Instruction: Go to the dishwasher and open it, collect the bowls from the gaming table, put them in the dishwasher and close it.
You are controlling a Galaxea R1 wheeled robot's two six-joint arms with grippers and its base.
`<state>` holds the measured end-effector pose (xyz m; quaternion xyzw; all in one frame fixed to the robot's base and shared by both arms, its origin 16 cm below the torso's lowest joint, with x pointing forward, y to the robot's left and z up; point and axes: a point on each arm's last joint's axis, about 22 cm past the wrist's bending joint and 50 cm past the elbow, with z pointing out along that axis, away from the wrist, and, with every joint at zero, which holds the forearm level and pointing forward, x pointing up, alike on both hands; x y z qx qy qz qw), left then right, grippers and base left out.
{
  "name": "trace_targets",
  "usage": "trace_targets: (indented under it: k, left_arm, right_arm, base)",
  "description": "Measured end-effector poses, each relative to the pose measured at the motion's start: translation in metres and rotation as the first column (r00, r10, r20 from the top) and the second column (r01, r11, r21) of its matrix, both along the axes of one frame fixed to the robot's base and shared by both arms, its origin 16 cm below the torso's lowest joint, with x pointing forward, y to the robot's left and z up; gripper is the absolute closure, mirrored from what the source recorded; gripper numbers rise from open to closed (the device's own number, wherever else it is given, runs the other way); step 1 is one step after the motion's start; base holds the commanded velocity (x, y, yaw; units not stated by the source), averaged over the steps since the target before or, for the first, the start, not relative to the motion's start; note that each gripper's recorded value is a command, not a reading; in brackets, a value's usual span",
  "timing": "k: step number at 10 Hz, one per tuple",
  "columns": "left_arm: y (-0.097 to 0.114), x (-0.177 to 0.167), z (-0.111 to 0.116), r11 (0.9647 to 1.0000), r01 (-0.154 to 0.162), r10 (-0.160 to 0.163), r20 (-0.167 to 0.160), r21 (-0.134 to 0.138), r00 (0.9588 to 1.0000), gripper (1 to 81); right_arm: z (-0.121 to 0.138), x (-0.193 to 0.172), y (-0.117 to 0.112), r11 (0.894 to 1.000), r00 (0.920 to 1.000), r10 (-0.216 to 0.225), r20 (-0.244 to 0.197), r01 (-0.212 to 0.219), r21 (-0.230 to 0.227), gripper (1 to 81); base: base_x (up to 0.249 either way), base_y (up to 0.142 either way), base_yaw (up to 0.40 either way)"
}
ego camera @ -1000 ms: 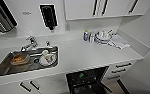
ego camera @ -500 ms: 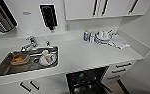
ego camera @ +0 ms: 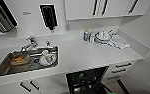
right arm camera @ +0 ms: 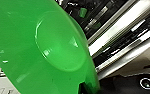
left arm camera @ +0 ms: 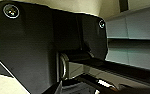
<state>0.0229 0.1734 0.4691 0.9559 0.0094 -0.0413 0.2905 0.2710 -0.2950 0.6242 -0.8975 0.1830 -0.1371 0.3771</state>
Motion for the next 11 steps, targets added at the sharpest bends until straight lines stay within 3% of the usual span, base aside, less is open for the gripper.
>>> trace_targets:
  k: [3,6,8,11]
  left_arm:
    - [0.014,-0.030,-0.015,0.9983,-0.016,0.016,-0.007,0.056,0.9998,1.0]
    - [0.036,-0.053,-0.028,0.9919,-0.032,0.031,0.005,0.123,0.9995,1.0]
    - [0.036,-0.067,-0.029,0.9900,-0.048,0.047,0.012,0.133,0.9988,1.0]
    - [0.024,-0.081,-0.026,0.9910,-0.058,0.057,0.004,0.121,0.9983,1.0]
  right_arm:
    - [0.001,0.040,0.047,0.998,0.9988,0.041,0.026,-0.042,0.043,81.1]
    - [-0.011,0.064,0.075,0.997,0.9983,0.056,0.017,-0.057,0.048,81.1]
    - [-0.029,0.075,0.074,0.999,0.9986,0.052,-0.013,-0.051,0.012,81.1]
    - [-0.036,0.108,0.075,0.999,0.9991,0.042,-0.007,-0.042,-0.018,81.1]
  base:
    - [0.000,0.000,0.000]
    - [0.000,0.000,0.000]
    - [0.000,0.000,0.000]
    - [0.000,0.000,0.000]
